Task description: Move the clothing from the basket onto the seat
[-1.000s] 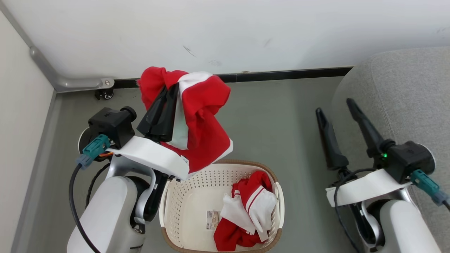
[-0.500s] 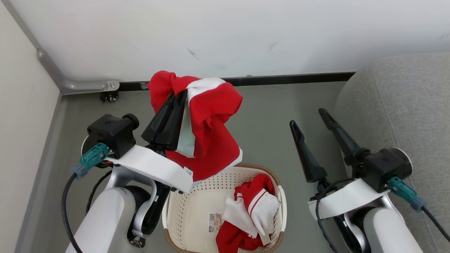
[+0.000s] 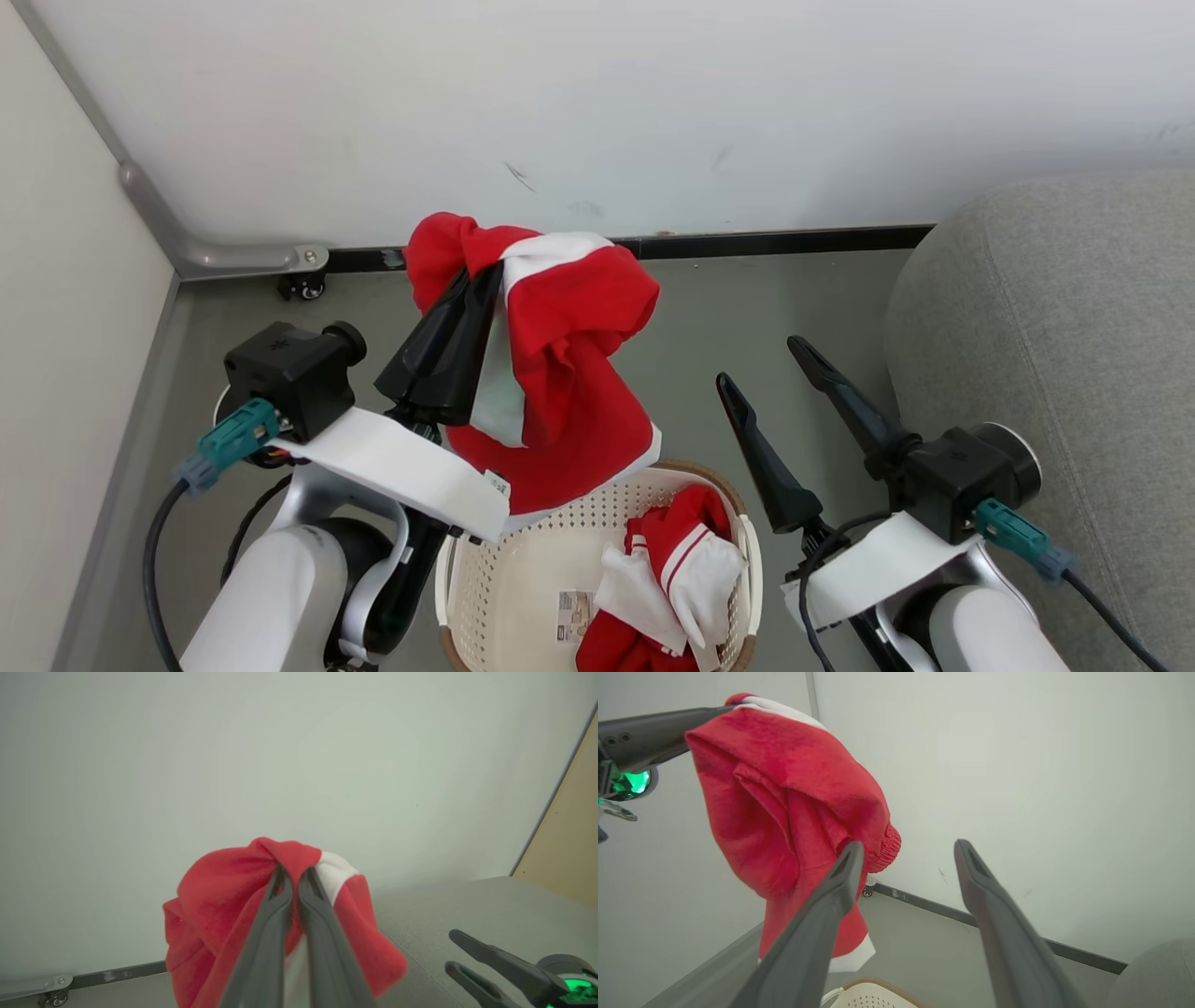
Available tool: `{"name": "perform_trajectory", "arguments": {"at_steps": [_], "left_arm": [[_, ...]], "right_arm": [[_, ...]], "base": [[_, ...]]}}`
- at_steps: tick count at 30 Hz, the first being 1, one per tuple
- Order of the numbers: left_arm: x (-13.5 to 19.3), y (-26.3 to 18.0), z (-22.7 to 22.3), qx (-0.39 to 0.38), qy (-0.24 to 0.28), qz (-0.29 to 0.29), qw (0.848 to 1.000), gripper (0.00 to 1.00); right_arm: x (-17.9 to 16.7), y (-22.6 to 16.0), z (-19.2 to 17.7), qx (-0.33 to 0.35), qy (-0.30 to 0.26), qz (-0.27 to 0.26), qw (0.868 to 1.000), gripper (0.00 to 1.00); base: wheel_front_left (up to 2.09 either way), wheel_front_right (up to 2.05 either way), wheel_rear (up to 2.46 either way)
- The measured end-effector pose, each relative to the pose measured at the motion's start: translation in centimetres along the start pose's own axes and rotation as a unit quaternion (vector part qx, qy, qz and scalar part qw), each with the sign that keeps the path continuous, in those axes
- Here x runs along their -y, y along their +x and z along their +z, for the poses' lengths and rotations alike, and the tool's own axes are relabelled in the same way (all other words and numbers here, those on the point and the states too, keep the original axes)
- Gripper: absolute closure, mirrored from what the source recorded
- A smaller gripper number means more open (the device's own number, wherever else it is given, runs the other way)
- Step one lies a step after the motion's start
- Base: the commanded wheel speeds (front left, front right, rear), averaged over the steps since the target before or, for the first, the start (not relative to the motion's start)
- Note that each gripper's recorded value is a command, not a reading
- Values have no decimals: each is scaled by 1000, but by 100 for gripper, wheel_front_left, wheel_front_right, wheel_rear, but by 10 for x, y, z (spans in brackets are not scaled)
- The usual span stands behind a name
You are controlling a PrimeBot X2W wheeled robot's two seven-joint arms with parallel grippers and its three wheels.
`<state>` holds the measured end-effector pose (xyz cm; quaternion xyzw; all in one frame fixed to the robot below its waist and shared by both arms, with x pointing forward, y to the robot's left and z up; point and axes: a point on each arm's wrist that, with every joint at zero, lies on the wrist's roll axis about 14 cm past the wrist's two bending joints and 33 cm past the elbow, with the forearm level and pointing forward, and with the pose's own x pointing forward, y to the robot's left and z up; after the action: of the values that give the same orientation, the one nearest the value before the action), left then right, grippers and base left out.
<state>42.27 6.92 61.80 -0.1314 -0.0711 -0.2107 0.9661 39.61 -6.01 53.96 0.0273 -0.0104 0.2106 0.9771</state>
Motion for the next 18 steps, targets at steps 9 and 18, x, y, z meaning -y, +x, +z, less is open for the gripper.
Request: {"name": "perform_trajectory", "arguments": {"at_steps": [9, 18], "left_arm": [[15, -11, 5, -5, -12, -16, 1000, 100], [28, -18, 9, -14, -25, -33, 999, 100]], "right_arm": [[-20, -5, 5, -3, -9, 27, 1000, 0], [-37, -12, 4, -16, -11, 51, 999, 0]], "base": [[0, 0, 0], [0, 0, 0]]}}
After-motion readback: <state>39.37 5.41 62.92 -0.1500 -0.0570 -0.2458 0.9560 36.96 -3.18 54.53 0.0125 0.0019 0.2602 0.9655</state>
